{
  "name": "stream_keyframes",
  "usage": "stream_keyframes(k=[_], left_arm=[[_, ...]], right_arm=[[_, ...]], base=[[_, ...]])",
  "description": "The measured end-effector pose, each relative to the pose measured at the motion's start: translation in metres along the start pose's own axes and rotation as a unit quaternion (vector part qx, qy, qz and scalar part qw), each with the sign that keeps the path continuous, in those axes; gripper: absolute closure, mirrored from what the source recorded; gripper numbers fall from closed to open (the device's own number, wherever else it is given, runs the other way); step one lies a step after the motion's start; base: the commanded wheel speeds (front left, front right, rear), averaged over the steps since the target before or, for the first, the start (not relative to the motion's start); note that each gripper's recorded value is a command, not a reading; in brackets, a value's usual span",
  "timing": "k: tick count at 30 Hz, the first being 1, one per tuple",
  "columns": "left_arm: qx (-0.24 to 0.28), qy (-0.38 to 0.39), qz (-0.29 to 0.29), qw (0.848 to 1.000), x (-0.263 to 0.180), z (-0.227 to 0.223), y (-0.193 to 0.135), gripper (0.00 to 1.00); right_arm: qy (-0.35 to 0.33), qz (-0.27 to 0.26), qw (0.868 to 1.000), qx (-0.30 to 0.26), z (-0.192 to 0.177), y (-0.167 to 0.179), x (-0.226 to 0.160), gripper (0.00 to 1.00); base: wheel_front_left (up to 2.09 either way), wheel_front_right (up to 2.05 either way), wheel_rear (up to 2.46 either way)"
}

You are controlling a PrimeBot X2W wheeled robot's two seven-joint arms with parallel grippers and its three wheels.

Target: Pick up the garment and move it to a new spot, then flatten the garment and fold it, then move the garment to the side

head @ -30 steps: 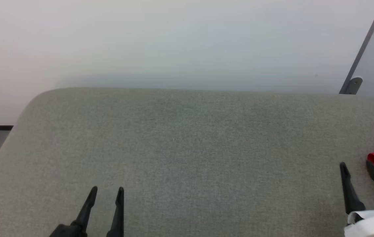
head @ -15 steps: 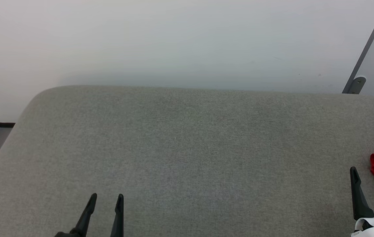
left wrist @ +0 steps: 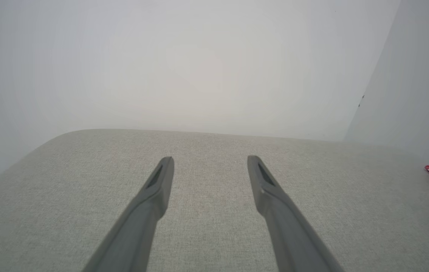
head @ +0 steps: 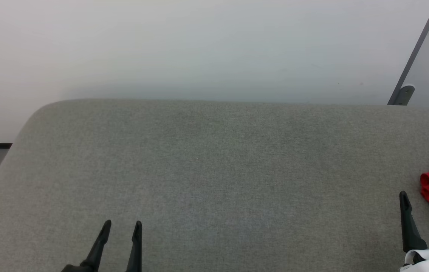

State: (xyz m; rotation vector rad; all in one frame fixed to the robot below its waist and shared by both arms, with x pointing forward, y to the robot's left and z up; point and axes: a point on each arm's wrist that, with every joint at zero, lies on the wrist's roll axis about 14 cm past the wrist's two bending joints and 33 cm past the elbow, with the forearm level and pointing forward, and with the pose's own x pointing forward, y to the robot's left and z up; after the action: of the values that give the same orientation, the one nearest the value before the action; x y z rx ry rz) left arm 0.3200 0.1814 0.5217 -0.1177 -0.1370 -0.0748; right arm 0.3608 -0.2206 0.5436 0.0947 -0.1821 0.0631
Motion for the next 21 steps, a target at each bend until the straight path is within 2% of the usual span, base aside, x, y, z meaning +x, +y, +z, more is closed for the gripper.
stream_keyframes(k=[7, 8, 13, 21], left_arm=[[0.002, -0.001, 0.004, 1.000, 0.001, 0.001, 0.003, 0.00], [0.003, -0.001, 0.004, 1.000, 0.001, 0.001, 0.004, 1.00], [-0.008, 0.029, 0.011, 0.999, -0.007, -0.018, 0.004, 1.00], [-0.084, 0.039, 0.033, 0.995, -0.004, -0.023, 0.010, 1.00]], right_arm=[[0.000, -0.003, 1.000, 0.003, 0.000, -0.001, -0.001, 0.00], [0.001, -0.003, 1.000, 0.004, -0.001, 0.000, -0.002, 1.00], [0.037, -0.014, 0.999, 0.020, -0.024, 0.000, -0.012, 1.00], [0.051, -0.037, 0.994, 0.093, -0.031, -0.002, -0.012, 1.00]], base=[[0.00, 0.00, 0.00], [0.00, 0.00, 0.00], [0.00, 0.00, 0.00], [0.00, 0.00, 0.00]])
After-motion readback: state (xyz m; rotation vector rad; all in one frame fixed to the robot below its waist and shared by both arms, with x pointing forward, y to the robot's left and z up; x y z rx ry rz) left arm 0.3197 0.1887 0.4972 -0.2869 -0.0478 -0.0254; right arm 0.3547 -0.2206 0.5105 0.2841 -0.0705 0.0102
